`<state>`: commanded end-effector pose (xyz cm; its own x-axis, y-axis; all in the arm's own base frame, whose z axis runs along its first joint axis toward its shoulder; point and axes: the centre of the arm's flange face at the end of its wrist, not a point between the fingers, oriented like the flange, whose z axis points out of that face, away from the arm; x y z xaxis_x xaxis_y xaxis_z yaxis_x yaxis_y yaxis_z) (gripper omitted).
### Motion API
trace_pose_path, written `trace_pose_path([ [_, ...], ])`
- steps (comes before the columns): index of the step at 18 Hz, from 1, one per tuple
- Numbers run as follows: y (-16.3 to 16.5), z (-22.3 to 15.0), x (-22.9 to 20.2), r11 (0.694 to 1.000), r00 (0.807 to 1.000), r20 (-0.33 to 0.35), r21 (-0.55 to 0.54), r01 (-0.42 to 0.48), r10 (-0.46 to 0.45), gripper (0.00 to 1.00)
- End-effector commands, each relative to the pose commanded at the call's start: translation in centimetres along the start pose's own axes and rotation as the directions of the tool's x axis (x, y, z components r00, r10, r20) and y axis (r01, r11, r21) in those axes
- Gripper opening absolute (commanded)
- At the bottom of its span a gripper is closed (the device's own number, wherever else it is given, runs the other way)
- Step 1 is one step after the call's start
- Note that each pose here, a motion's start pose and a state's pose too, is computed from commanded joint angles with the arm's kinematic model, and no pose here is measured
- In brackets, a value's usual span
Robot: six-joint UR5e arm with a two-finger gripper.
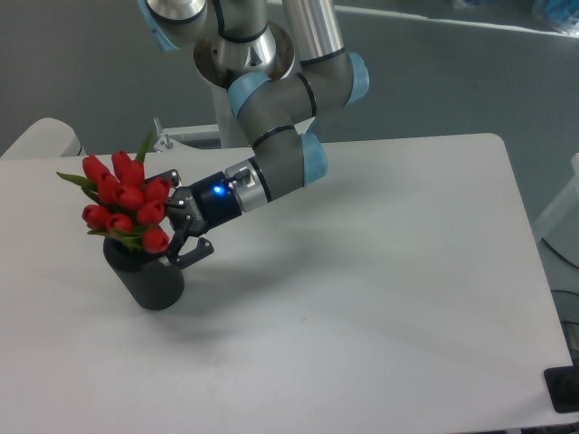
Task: Insert the flowers into the vase
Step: 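Open the gripper to release the tulips in the vase, then withdraw the open gripper away from the tulips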
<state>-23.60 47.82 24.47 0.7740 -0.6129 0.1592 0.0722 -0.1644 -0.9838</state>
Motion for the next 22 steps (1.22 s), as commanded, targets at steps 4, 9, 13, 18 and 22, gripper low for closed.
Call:
trace_pose_path([
  [4, 0.1, -1.3, -0.3, 1.000, 1.000, 0.025, 0.004, 0.007, -0.007, 1.00],
  [9, 0.5, -2.5, -0.6, 1.000, 0.999, 0.051, 0.008, 0.016, -0.017, 1.00],
  [13, 0.7, -3.3, -0.1, 1.000, 0.997, 0.067, 0.011, 0.024, -0.025, 1.00],
  [18, 0.5, -4.7, 0.7, 1.000, 0.995, 0.099, 0.016, 0.025, -0.026, 1.00],
  [22, 0.3, -5.4, 0.8, 1.000, 0.993, 0.113, 0.016, 0.023, -0.024, 1.00],
])
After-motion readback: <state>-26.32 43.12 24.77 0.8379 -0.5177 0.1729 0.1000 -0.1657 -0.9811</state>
